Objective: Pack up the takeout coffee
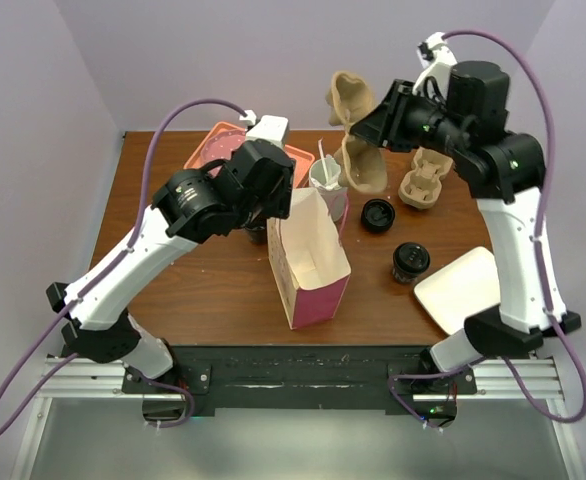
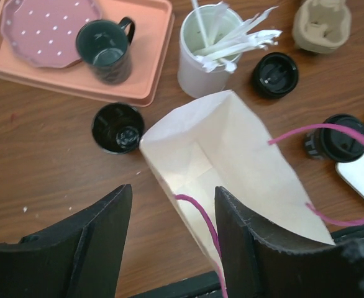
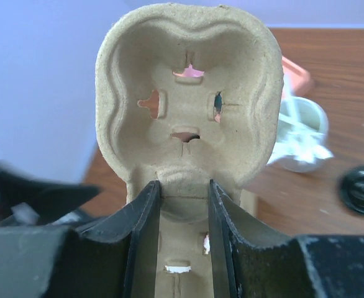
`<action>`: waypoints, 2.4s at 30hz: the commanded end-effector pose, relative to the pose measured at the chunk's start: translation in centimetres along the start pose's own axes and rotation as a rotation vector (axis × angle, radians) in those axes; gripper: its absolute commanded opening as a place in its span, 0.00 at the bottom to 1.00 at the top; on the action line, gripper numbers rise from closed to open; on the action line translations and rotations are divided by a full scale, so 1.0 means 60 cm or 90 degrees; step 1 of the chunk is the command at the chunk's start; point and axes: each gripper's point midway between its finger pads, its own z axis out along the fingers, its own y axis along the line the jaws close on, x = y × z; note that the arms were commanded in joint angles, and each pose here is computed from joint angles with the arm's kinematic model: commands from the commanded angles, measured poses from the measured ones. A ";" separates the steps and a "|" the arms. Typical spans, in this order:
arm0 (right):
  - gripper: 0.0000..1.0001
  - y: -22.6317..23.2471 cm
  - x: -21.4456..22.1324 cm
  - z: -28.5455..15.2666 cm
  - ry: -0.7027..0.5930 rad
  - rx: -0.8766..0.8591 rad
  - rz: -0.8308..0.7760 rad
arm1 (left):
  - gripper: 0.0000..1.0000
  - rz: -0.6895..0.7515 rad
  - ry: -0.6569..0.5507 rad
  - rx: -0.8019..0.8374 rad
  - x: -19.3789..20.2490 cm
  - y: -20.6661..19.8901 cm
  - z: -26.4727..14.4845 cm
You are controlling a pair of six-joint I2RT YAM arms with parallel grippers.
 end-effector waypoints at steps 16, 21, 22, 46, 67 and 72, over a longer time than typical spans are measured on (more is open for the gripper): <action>0.26 0.181 0.069 -0.061 0.018 -0.179 0.117 | 0.35 -0.126 -0.044 0.120 0.018 0.030 -0.036; 0.26 0.188 0.143 -0.039 0.091 -0.139 0.093 | 0.18 -0.145 -0.040 0.155 0.029 0.019 -0.038; 0.25 0.175 0.161 -0.033 0.108 -0.103 0.098 | 0.16 -0.154 -0.047 0.161 0.025 0.018 -0.042; 0.21 0.090 0.279 0.003 0.150 0.160 0.116 | 0.00 -0.289 -0.038 0.200 0.041 -0.003 -0.039; 0.20 0.109 0.335 0.052 0.177 0.203 -0.052 | 0.00 -0.305 -0.034 0.203 0.067 0.010 -0.048; 0.20 0.097 0.346 0.057 0.174 0.231 -0.052 | 0.00 -0.307 -0.034 0.198 0.072 0.017 -0.053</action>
